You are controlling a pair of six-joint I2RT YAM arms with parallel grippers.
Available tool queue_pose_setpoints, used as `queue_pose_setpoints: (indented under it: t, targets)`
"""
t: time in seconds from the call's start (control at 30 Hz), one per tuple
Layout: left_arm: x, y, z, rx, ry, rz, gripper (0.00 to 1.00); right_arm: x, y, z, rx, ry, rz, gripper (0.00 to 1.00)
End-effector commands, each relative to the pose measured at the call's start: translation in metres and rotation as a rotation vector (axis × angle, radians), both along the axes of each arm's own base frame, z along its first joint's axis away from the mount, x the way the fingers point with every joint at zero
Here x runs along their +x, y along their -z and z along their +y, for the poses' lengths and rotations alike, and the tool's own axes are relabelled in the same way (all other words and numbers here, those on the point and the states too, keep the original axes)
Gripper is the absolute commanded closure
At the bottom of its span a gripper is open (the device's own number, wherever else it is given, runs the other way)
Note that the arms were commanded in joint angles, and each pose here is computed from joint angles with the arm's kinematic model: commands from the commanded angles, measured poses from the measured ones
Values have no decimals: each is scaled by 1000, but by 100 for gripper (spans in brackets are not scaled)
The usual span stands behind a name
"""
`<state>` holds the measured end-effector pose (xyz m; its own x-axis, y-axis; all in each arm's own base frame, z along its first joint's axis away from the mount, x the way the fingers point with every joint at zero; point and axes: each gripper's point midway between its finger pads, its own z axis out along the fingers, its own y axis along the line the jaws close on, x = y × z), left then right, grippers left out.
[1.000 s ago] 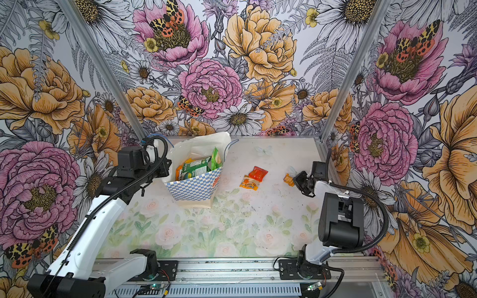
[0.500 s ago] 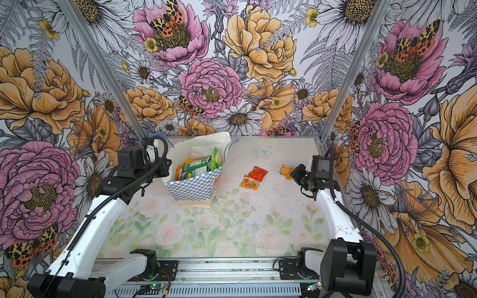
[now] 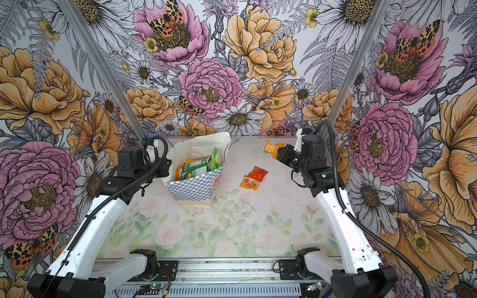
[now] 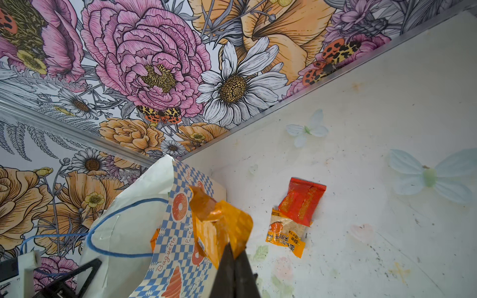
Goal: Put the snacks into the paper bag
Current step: 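Lift the orange-yellow packet and carry it over the paper bag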
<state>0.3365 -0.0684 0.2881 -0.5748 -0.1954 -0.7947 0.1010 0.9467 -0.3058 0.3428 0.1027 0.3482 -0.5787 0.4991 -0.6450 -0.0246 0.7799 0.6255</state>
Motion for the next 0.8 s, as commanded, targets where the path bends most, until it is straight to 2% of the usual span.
queue_pose_setpoints:
  t: [0.0,0.27,0.4,0.57,0.77]
  targets:
    - [3,-32,-5,-31,20,-117,100,0,-19,8,-50,-7,-38,100]
    - [3,-31,-6,-31,21,-114,100,-13,-81,83,-110,-173,-191,100]
    - [3,-32,-5,-28,17,-117,100,-17,-95,131,-149,-281,-236,100]
    - [3,-32,-5,-28,19,-116,100,-18,-95,185,-203,-393,-255,100]
    - [3,-32,-5,-28,20,-118,100,-13,-83,220,-232,-454,-239,100]
